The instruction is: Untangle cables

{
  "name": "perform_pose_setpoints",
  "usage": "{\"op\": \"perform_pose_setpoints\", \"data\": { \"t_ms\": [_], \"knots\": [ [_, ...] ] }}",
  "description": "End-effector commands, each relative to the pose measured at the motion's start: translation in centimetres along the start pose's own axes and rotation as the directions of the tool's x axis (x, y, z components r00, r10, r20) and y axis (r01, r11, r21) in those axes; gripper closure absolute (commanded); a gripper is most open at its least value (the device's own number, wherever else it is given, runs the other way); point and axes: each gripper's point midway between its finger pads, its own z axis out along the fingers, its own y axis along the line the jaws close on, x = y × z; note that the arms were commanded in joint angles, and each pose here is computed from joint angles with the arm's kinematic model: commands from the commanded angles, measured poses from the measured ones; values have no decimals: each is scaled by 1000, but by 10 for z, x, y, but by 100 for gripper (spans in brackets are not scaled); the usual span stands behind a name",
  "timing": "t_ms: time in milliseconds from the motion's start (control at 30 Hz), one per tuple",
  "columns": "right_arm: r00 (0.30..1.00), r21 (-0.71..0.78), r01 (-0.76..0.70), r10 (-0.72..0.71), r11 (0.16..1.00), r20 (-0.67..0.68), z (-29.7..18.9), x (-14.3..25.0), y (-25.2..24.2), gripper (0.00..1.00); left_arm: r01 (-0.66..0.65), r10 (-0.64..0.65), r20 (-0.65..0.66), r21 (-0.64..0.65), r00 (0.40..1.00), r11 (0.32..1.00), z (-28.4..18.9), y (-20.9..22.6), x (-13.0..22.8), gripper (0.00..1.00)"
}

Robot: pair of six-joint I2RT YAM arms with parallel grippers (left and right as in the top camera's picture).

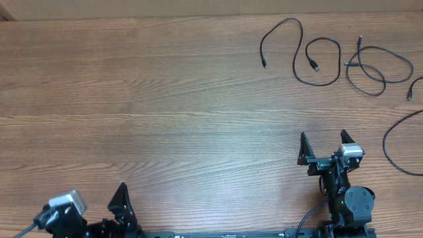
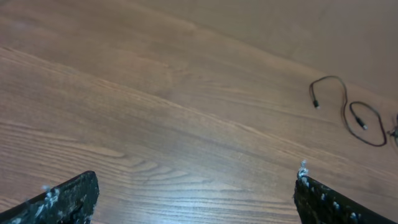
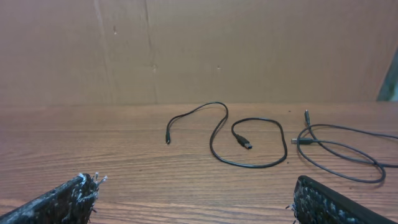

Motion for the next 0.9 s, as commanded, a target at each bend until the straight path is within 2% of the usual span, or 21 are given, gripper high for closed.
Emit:
{"op": "perform_pose_setpoints", "data": {
  "t_ms": [0, 400, 867],
  "knots": [
    [1000, -9, 5, -5, 1000, 7, 0, 1, 2, 0, 24, -24, 57, 1, 998, 1000, -13, 3, -1, 1],
    [1000, -9, 5, -5, 1000, 7, 0, 1, 2, 0, 27, -27, 15, -10, 1000, 1000, -28, 14, 33, 0],
    [1000, -14, 5, -5, 1000, 6, 0, 1, 3, 0, 34, -36, 133, 22, 990, 999, -48, 17, 38, 0]
  ]
}}
